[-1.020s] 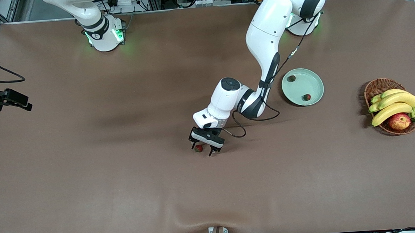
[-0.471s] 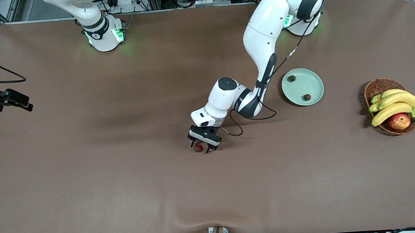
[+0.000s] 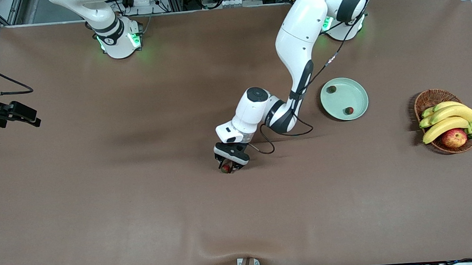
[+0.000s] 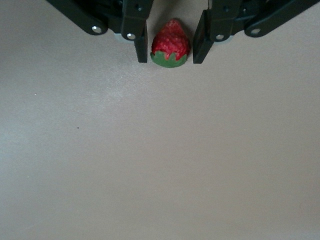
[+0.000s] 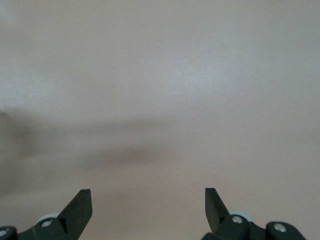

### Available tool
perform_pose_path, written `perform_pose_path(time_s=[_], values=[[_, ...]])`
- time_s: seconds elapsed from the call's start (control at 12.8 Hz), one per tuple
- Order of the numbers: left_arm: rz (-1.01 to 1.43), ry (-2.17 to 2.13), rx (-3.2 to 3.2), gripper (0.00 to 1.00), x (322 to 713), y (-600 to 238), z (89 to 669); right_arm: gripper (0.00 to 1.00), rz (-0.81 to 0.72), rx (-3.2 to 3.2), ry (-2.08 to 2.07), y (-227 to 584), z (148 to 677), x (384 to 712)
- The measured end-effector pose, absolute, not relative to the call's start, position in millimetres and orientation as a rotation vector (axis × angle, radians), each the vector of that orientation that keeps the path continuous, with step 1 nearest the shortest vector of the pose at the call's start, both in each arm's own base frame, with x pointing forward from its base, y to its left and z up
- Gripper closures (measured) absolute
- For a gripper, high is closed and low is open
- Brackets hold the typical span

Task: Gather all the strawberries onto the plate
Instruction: 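Lower the left gripper onto the third strawberry and close it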

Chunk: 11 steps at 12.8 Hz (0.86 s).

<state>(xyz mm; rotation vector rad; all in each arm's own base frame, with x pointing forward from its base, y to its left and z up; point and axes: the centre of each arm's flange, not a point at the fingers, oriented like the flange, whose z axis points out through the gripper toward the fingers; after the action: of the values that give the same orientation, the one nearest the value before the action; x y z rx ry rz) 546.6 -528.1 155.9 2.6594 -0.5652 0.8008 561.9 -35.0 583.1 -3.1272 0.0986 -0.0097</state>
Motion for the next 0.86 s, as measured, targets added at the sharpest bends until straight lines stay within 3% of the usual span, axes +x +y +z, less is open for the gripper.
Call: perform_pose_path(time_s=[0.08,0.16,0.86], values=[[0.801,-0.568,2.658,0.66,545.5,-529.4,156.2,0.0,-0.009,-3.127,0.099,-35.0,583.0,561.8],[0.802,-0.569,2.656,0.68,545.2,-530.2,156.7,0.0,-0.008,-3.127,0.099,-35.0,582.6,561.8],[0.836,-0.53,2.653,0.69,566.8,-520.4,176.6,0.0,0.016,-3.127,0.099,-35.2,575.0,561.4]])
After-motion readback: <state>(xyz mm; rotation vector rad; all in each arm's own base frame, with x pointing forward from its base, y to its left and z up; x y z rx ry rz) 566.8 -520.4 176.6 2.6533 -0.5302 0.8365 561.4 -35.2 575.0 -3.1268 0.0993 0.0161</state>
